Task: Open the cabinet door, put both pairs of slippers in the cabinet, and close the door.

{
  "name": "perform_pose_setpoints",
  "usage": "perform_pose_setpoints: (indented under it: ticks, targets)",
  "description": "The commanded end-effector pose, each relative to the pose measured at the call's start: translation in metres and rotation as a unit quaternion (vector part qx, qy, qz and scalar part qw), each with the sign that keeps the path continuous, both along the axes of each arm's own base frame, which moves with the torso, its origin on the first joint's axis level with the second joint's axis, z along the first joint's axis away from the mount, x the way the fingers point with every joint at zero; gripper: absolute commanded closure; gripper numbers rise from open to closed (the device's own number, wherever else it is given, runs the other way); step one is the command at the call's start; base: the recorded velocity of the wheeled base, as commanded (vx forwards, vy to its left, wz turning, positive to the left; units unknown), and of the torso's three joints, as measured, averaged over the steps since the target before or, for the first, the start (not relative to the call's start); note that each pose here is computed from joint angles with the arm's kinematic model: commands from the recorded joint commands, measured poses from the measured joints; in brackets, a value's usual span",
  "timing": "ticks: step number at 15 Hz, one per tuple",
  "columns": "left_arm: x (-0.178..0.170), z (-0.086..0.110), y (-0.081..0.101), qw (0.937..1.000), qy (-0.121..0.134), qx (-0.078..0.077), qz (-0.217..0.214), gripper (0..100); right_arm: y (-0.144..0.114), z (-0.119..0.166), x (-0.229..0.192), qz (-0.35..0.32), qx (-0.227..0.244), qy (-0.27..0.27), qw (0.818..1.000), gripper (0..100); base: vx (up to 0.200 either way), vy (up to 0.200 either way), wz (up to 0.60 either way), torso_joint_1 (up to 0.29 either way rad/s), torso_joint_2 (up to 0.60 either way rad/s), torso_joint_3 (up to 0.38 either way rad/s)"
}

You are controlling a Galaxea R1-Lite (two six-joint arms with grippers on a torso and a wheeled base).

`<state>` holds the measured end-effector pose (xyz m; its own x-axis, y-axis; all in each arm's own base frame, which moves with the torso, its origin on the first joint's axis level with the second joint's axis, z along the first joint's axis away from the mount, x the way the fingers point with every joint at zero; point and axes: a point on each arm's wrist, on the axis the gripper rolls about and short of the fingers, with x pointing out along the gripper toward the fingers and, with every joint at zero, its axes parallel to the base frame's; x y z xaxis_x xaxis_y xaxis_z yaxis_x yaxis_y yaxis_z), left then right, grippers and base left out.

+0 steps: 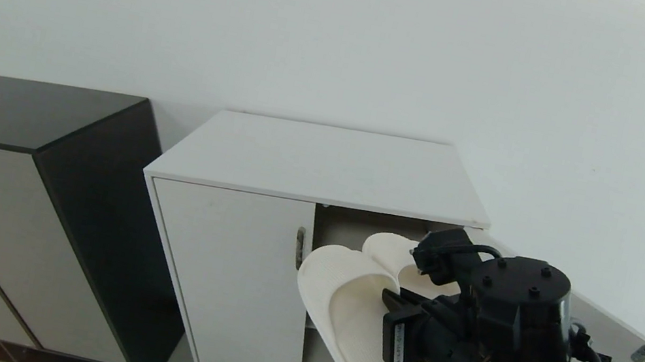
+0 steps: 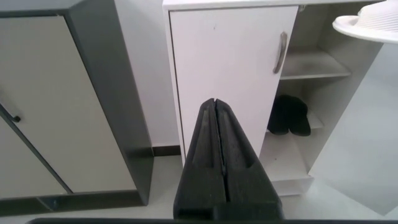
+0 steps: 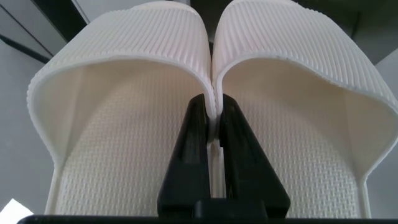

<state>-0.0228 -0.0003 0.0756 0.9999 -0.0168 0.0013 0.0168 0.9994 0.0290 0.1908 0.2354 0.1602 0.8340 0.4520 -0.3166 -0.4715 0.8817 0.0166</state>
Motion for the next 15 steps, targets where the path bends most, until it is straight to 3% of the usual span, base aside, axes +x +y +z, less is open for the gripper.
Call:
perform_pose_setpoints:
  ticks: [1, 15]
  targets:
    - [0.0, 0.0, 0.0, 1.0, 0.0, 0.0, 0.0, 100, 0.0011, -0.0022, 0.0006, 0.0, -0.002, 0.002, 1.0, 100, 0.0, 0.0, 0.0, -0.217, 0.57, 0.315]
    - [0.0, 0.0, 0.0, 1.0, 0.0, 0.0, 0.0, 100, 0.0011, -0.0048, 0.0007, 0.0, -0.007, 0.005, 1.0, 100, 0.0, 0.0, 0.0, -0.176, 0.5, 0.32]
